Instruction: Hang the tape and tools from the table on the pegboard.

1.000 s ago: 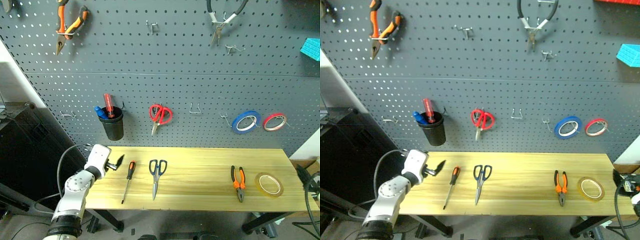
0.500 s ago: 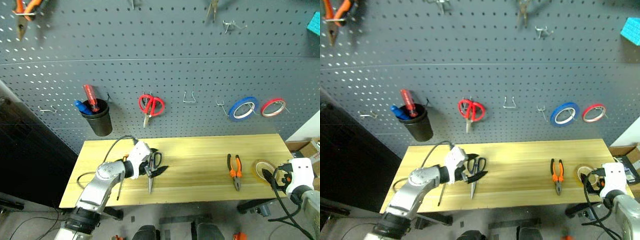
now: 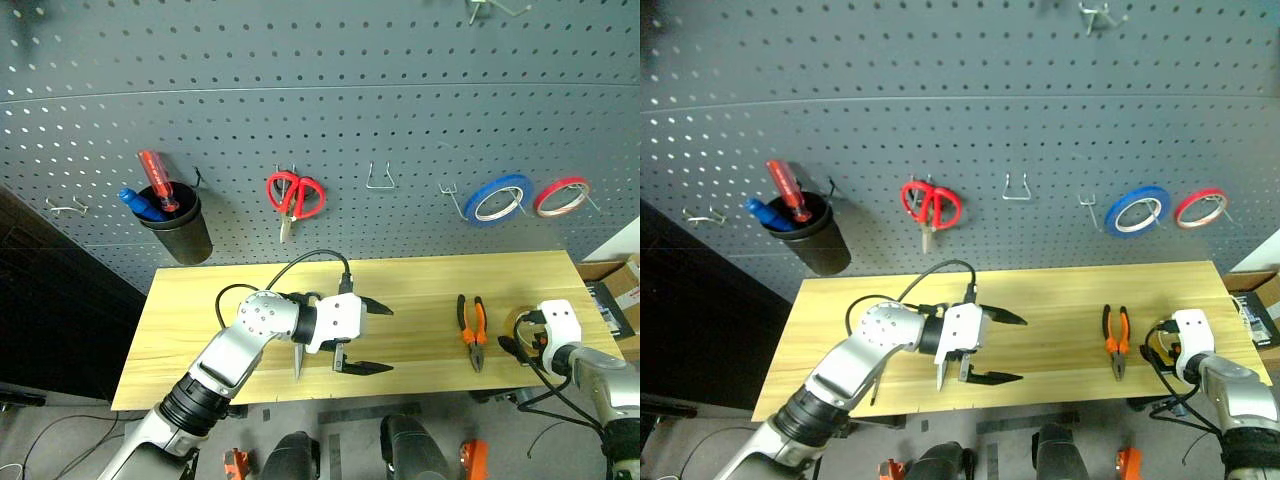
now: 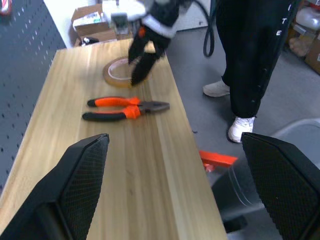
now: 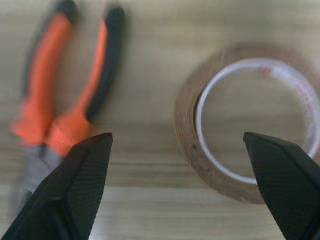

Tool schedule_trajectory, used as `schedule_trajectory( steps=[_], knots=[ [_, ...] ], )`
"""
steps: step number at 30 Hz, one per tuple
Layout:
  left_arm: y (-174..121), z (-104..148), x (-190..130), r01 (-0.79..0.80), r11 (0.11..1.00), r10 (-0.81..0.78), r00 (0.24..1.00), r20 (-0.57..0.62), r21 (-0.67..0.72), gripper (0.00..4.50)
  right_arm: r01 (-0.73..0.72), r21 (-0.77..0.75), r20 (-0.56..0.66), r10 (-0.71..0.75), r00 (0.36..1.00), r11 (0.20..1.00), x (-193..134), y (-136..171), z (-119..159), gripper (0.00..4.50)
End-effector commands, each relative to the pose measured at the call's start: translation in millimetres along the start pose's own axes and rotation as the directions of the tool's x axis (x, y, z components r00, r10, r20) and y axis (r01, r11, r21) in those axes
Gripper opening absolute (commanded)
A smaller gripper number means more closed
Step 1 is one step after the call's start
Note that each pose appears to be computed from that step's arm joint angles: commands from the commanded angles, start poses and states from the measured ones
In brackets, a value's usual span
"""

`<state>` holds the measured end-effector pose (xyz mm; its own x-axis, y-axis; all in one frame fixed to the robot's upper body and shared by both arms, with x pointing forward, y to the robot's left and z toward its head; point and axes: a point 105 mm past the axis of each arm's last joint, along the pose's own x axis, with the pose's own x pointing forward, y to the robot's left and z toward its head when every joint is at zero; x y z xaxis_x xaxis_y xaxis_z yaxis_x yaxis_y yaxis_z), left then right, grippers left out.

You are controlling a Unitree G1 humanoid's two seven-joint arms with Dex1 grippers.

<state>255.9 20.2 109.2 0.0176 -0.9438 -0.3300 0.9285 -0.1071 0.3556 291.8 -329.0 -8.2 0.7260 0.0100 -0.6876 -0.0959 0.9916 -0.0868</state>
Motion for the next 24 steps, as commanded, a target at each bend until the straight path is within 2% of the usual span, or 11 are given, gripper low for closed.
schedule_trajectory(
  steps=[1,7,10,15,20,21,24],
  knots=[
    [-5,12,4,0.029,0.997,-0.031,0.999,0.022,0.070,4.48,0.027,-0.053,-0.030,-0.029,0.999,0.998,5,-16,1,4.50],
    [-10,7,-2,0.046,0.995,-0.046,0.999,-0.006,0.091,4.48,-0.038,-0.126,-0.125,0.022,0.992,0.991,16,-17,-3,4.50],
    [-10,6,-3,0.046,0.995,-0.045,0.999,-0.006,0.093,4.50,-0.076,-0.100,-0.169,0.059,0.984,0.992,17,-17,-9,3.95],
    [-9,6,-2,0.046,0.994,-0.046,0.999,-0.002,0.102,4.50,-0.092,-0.081,-0.208,0.074,0.975,0.992,17,-19,-15,2.30],
    [-9,10,2,0.040,0.994,-0.043,0.999,0.025,0.105,4.50,-0.033,-0.211,-0.191,-0.008,0.982,0.977,18,-23,-17,0.65],
    [-9,10,3,0.037,0.994,-0.040,0.999,0.029,0.105,4.50,-0.022,-0.231,-0.166,-0.017,0.986,0.973,18,-22,-13,0.45],
    [-7,11,4,0.006,0.995,-0.011,0.999,0.045,0.096,4.50,0.018,-0.286,-0.067,-0.039,0.997,0.958,8,-18,3,0.45]
  ],
)
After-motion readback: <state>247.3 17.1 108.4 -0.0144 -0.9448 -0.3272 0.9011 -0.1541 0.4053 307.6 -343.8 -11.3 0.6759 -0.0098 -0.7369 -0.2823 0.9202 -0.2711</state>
